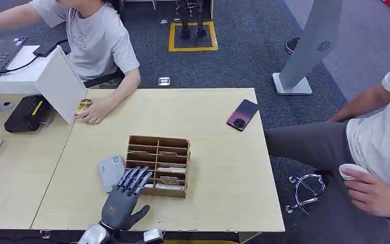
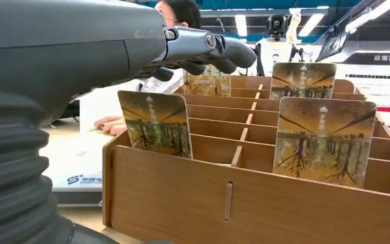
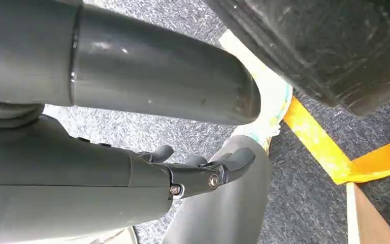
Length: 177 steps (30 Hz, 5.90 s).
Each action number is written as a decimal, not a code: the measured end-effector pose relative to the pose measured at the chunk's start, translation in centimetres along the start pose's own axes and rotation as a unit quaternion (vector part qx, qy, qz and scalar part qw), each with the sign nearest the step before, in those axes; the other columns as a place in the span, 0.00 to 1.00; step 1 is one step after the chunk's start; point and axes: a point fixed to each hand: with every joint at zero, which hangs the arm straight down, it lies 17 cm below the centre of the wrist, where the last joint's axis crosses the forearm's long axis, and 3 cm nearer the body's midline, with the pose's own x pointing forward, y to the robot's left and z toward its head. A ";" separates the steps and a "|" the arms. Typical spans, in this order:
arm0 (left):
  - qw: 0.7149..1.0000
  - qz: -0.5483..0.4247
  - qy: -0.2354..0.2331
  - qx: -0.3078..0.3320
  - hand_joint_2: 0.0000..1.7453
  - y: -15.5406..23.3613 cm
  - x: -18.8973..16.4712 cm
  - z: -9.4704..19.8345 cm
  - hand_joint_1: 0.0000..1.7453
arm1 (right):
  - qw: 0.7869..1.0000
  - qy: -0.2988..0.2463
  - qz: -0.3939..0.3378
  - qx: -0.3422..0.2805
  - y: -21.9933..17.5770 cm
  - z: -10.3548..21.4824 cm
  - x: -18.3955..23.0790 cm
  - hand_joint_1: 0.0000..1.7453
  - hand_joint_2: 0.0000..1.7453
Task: Pass the card to the sensor for recognition and then transmit it.
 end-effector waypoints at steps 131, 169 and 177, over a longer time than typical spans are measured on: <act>0.986 -0.017 0.003 0.168 1.00 25.9 -13.3 -13.9 1.00 | 1.000 -0.012 0.019 0.001 0.1 -0.1 0.8 0.00 0.00; 0.935 -0.214 0.235 0.156 1.00 32.6 -31.6 -19.5 1.00 | 0.999 -0.008 0.045 0.011 0.0 -0.3 1.6 0.00 0.00; 0.938 -0.208 0.242 0.137 1.00 31.0 -32.2 -19.3 0.09 | 0.999 -0.014 0.046 0.010 -0.1 -0.4 2.0 0.00 0.00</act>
